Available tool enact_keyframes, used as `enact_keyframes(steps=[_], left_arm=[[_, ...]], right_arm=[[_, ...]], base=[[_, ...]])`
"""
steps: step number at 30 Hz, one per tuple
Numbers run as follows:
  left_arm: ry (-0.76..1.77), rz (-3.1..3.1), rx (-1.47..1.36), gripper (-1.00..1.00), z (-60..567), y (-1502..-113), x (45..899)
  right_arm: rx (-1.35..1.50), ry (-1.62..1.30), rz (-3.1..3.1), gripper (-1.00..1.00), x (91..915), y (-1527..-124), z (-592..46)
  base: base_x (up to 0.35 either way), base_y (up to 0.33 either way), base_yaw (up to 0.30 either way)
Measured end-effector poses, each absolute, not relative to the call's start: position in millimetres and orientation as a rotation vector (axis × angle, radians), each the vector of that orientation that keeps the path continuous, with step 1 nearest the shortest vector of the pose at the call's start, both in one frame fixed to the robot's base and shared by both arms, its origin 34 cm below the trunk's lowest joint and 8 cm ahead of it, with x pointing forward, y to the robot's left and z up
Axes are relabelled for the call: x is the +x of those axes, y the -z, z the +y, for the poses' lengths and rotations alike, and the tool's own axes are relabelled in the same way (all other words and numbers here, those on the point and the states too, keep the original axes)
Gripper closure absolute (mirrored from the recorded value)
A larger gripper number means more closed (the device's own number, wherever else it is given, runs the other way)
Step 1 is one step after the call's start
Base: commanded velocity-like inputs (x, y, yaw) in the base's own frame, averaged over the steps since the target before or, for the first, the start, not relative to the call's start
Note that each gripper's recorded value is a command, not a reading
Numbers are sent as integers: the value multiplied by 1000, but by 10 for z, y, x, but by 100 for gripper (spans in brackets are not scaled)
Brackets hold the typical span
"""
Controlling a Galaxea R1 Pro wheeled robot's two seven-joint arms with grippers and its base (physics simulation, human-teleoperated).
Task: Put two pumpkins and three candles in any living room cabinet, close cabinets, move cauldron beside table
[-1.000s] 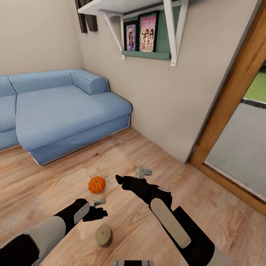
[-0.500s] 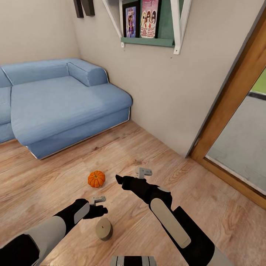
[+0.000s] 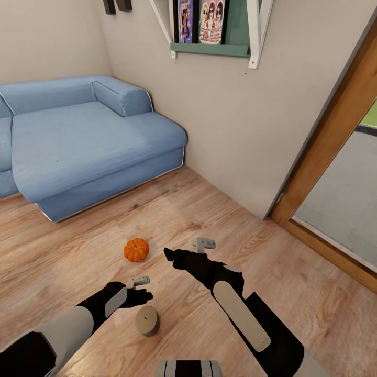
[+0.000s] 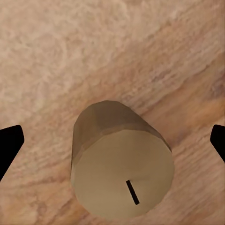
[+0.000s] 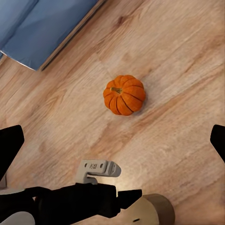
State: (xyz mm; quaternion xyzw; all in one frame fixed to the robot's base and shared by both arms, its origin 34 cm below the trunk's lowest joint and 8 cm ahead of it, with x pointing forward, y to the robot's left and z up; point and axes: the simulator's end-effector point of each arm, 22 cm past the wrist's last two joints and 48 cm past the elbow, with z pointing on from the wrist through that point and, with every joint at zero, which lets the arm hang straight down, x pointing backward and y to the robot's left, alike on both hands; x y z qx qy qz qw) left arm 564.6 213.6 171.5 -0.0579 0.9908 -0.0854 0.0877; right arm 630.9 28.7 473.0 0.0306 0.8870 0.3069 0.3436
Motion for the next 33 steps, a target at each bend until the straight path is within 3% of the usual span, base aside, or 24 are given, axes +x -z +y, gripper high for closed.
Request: enact_keyframes(steps=[33], left_arm=[[292, 3013, -167, -100, 1896, -1495, 5444]], right_arm=[[98, -802, 2347, -100, 6294, -4471, 284]], base=[[0, 0, 0]])
